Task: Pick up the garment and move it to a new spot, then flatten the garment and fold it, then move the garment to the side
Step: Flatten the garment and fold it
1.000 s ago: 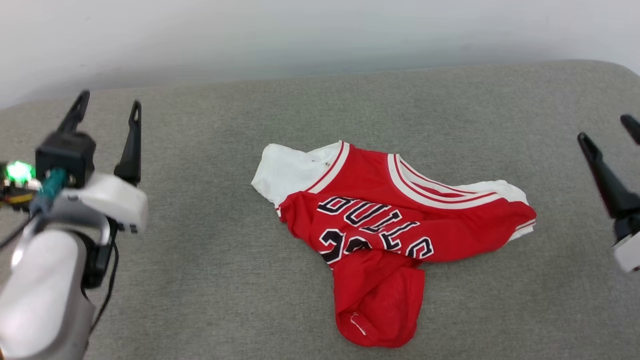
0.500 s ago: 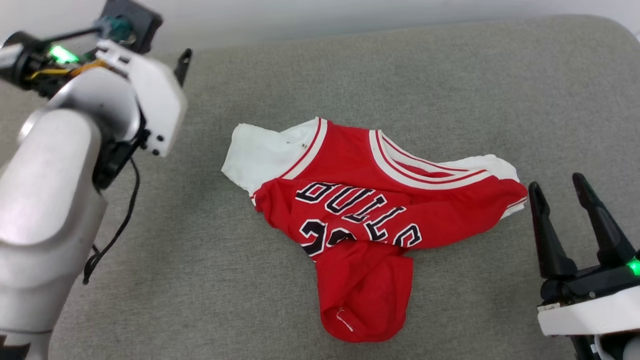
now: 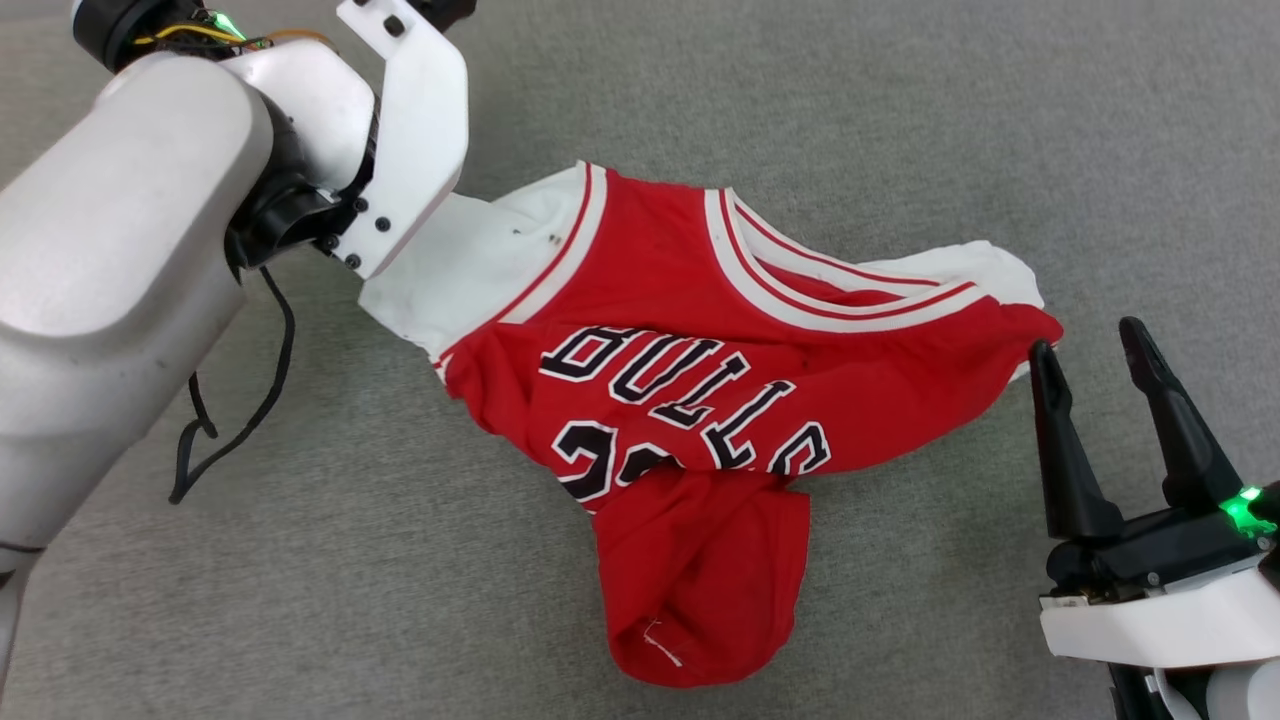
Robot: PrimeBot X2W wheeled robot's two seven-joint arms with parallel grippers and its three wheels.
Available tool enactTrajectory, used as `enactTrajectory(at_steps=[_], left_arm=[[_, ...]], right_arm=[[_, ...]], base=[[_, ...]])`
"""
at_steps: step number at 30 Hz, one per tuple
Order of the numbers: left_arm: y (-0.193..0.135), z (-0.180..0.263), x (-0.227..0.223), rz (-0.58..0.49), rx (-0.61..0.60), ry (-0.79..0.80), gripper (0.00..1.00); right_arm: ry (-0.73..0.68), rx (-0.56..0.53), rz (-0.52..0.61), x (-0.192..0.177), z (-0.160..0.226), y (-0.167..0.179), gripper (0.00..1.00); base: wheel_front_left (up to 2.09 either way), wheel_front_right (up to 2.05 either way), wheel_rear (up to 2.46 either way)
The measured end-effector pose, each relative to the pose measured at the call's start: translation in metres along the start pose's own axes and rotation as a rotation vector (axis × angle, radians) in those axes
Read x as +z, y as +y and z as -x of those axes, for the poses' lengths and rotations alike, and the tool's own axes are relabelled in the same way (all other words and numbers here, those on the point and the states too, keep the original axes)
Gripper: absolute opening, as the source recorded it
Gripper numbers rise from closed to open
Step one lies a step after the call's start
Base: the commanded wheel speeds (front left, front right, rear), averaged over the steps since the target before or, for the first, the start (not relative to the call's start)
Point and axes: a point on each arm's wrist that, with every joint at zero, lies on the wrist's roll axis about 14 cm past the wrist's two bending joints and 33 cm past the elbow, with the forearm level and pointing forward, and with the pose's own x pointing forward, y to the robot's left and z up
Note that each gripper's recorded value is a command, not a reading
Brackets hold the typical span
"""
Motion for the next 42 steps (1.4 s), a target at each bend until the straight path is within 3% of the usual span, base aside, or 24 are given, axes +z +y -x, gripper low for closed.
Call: enactTrajectory(at_steps=[9, 15, 16, 17, 23, 30, 36, 42], left_arm=[[-0.02, -0.056, -0.045, -0.083, -0.107, 0.275, 1.0], [-0.027, -0.073, -0.056, -0.099, -0.152, 0.315, 1.0], [-0.028, -0.074, -0.057, -0.102, -0.156, 0.313, 0.89], [-0.029, -0.073, -0.056, -0.11, -0.156, 0.308, 0.02], [-0.039, -0.058, -0.049, -0.137, -0.162, 0.224, 0.0], [-0.022, -0.013, -0.043, -0.097, -0.096, 0.068, 0.0], [0.024, 0.034, -0.101, 0.027, 0.044, 0.093, 0.0], [0.04, 0.062, -0.168, 0.19, 0.128, 0.151, 0.0]], right_arm=[[0.056, -0.024, 0.024, -0.027, -0.007, -0.009, 1.0], [0.08, -0.028, 0.026, -0.04, -0.011, -0.012, 1.0], [0.084, -0.029, 0.025, -0.041, -0.01, -0.012, 1.0], [0.086, -0.03, 0.026, -0.042, -0.01, -0.013, 1.0], [0.071, -0.023, 0.029, -0.037, -0.009, -0.013, 1.0], [0.04, 0.011, 0.017, -0.025, -0.005, -0.006, 1.0], [0.021, 0.069, 0.004, -0.014, -0.005, 0.011, 1.0], [0.006, 0.112, -0.005, -0.006, -0.006, 0.024, 1.0]], base=[[0.0, 0.0, 0.0], [0.0, 0.0, 0.0], [0.0, 0.0, 0.0], [0.0, 0.0, 0.0], [0.0, 0.0, 0.0], [0.0, 0.0, 0.0], [0.0, 0.0, 0.0], [0.0, 0.0, 0.0]])
